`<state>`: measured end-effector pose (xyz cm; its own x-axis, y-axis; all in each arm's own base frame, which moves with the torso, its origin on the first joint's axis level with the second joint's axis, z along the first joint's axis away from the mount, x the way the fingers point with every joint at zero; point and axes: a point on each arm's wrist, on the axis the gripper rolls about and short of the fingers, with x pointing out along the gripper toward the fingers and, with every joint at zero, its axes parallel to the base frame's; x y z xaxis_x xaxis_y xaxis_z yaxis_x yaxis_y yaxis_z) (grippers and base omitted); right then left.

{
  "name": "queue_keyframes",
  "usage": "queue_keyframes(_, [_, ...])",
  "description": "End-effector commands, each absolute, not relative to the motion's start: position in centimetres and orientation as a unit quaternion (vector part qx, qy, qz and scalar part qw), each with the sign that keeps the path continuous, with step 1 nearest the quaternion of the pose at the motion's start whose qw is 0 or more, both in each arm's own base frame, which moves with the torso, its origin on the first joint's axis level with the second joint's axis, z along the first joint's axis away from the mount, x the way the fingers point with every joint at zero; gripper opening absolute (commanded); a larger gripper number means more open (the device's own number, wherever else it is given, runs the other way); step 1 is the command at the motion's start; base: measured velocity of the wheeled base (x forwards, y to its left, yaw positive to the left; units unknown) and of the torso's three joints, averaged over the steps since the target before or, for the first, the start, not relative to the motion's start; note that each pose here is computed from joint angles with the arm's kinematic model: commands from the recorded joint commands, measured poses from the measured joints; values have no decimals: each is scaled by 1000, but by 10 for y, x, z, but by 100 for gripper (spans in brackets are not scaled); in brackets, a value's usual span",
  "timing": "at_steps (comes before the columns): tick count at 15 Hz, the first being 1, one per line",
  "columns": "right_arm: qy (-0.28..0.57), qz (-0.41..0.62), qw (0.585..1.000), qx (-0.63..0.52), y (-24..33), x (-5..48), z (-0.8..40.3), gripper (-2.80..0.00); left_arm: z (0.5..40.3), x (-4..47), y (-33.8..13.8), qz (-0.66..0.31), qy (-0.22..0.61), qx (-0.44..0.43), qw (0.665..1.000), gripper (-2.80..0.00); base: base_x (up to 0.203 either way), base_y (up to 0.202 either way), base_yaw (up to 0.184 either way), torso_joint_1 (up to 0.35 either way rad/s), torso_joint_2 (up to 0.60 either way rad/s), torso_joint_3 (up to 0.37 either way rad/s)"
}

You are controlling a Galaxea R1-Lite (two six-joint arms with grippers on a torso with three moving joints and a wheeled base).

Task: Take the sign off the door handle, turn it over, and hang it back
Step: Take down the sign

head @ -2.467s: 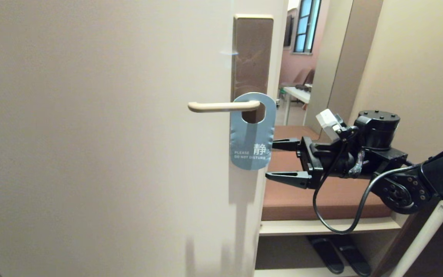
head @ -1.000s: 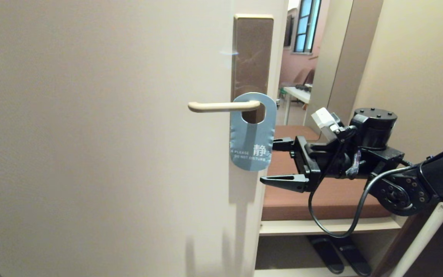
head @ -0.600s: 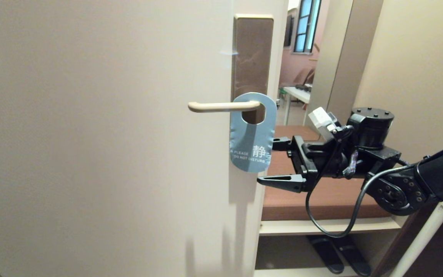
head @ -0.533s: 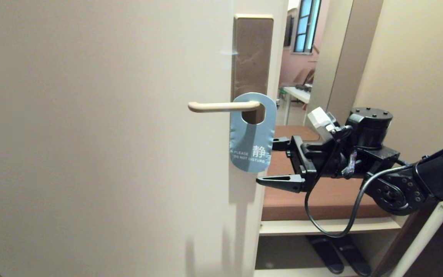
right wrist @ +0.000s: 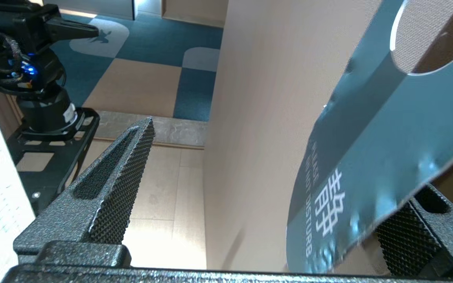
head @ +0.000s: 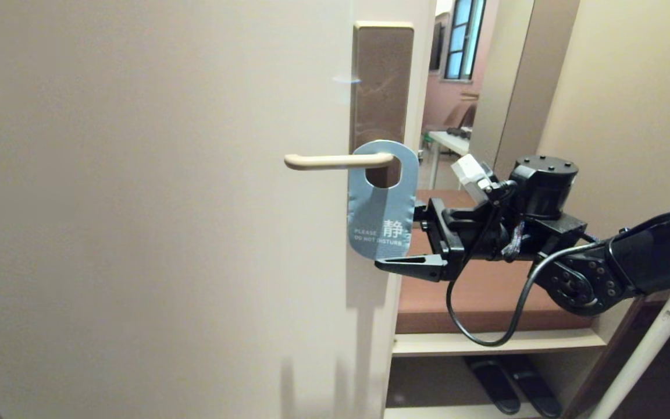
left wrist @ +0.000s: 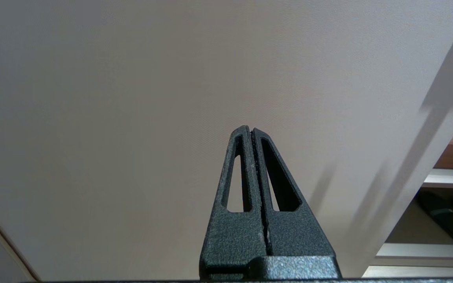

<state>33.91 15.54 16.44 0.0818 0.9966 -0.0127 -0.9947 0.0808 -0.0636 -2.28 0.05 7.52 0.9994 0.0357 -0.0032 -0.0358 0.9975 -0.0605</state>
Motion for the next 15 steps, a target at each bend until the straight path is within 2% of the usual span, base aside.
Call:
queue_keyframes(1, [-18,682,731,-28,159,341,162,0,75,-23,1,18,2,-31,999,-280,0,0,0,0,0,0])
queue_keyframes(15, [-19,674,738,-20,161,347,167,0,75,-23,1,18,1,-31,999,-280,0,0,0,0,0,0])
